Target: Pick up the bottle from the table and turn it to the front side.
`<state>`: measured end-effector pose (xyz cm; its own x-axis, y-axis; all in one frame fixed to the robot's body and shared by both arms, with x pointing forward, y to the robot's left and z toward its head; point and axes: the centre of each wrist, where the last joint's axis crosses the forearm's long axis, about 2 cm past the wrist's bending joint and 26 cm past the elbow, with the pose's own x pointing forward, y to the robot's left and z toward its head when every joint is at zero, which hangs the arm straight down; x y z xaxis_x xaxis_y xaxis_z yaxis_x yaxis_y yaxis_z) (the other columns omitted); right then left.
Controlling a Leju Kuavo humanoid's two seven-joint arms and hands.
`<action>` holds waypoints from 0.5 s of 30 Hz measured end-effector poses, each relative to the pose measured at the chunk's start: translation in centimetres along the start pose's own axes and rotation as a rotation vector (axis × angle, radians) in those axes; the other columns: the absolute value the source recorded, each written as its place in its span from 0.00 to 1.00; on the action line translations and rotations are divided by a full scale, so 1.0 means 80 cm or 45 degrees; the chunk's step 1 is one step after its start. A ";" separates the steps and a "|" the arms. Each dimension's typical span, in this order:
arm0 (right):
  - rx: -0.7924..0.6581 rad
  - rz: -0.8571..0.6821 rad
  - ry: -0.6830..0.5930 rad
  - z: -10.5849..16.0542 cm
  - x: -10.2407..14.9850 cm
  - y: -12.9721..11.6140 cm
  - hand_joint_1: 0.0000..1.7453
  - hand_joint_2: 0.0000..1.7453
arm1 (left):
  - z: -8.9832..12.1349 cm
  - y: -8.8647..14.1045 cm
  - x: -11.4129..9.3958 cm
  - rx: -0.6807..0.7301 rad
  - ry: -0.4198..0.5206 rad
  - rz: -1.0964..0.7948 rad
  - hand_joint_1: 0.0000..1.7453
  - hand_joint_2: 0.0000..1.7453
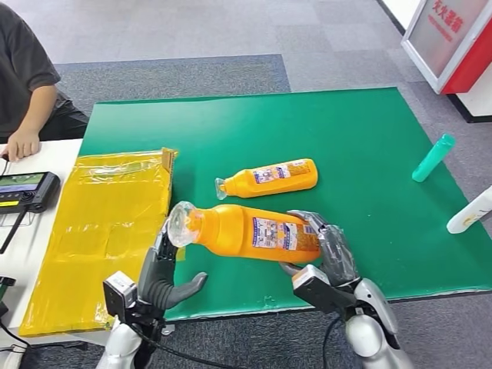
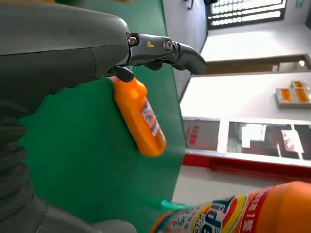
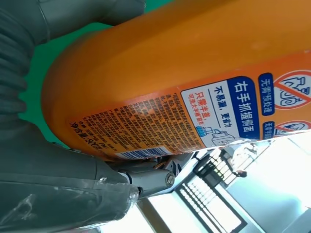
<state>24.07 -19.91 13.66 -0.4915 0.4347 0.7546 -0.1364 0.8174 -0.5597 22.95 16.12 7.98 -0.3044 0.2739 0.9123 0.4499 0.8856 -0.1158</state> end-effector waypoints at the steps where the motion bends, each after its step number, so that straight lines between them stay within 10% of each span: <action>1: -0.006 -0.025 -0.009 -0.003 0.002 0.004 1.00 1.00 | -0.006 -0.001 0.001 -0.015 -0.011 0.004 0.00 1.00; 15: 0.033 -0.168 -0.050 -0.012 0.013 0.034 1.00 1.00 | -0.037 -0.008 0.011 -0.128 -0.075 0.042 0.00 1.00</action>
<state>24.00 -16.84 13.25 -0.5008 0.3086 0.8087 -0.2238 0.8564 -0.4653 24.86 14.70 10.03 -0.3358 0.3266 0.8835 0.5414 0.8345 -0.1027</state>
